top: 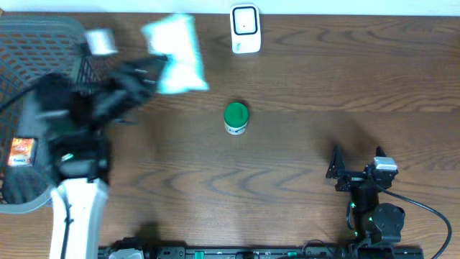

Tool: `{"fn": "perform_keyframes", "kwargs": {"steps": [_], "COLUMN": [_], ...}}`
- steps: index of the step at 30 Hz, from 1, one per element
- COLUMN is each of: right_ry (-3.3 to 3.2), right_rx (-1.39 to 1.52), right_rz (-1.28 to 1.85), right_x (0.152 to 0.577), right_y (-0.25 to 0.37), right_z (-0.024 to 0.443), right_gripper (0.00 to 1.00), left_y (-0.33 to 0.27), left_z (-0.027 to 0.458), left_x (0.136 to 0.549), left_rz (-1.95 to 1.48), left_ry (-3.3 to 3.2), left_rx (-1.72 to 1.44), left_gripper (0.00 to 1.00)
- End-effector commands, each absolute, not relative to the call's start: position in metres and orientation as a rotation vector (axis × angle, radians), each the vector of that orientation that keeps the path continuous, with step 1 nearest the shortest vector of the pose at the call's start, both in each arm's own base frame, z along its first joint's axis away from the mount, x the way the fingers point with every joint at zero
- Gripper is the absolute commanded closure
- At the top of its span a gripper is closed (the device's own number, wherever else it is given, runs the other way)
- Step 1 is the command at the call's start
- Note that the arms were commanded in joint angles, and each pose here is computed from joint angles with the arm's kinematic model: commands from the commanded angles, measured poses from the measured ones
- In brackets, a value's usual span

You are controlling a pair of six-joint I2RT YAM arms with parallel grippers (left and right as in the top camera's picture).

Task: Scan the item barcode
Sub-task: 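Lift the wipes pack with the left gripper and carry it toward the scanner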

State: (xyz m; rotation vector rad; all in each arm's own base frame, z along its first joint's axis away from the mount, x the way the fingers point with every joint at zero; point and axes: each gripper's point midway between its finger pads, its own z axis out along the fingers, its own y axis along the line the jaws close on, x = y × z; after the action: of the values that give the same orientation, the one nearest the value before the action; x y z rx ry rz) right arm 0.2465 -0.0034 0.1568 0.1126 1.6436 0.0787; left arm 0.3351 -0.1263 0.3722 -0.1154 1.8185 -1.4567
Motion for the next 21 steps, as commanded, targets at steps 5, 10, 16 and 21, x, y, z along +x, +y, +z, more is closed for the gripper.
{"fn": "perform_keyframes", "kwargs": {"steps": [5, 10, 16, 21], "right_ry": [1.647, 1.647, 1.647, 1.647], "right_rx": [0.095, 0.095, 0.095, 0.095], "right_rz": [0.081, 0.081, 0.081, 0.081], "right_x": [0.246, 0.246, 0.246, 0.246], "right_y": [-0.001, -0.001, -0.001, -0.001], "right_z": [0.156, 0.156, 0.156, 0.156], "right_gripper": [0.01, 0.01, 0.01, 0.01], "left_y": [-0.244, -0.292, -0.326, -0.353], "left_z": [0.288, 0.225, 0.145, 0.083], "left_x": [0.325, 0.322, 0.32, 0.311], "left_rz": [-1.418, -1.347, -1.138, -1.052], "left_ry": [2.1, 2.271, 2.449, 2.542], "left_rx": [0.183, 0.201, 0.184, 0.227], "left_gripper": [0.93, 0.93, 0.93, 0.92]}}
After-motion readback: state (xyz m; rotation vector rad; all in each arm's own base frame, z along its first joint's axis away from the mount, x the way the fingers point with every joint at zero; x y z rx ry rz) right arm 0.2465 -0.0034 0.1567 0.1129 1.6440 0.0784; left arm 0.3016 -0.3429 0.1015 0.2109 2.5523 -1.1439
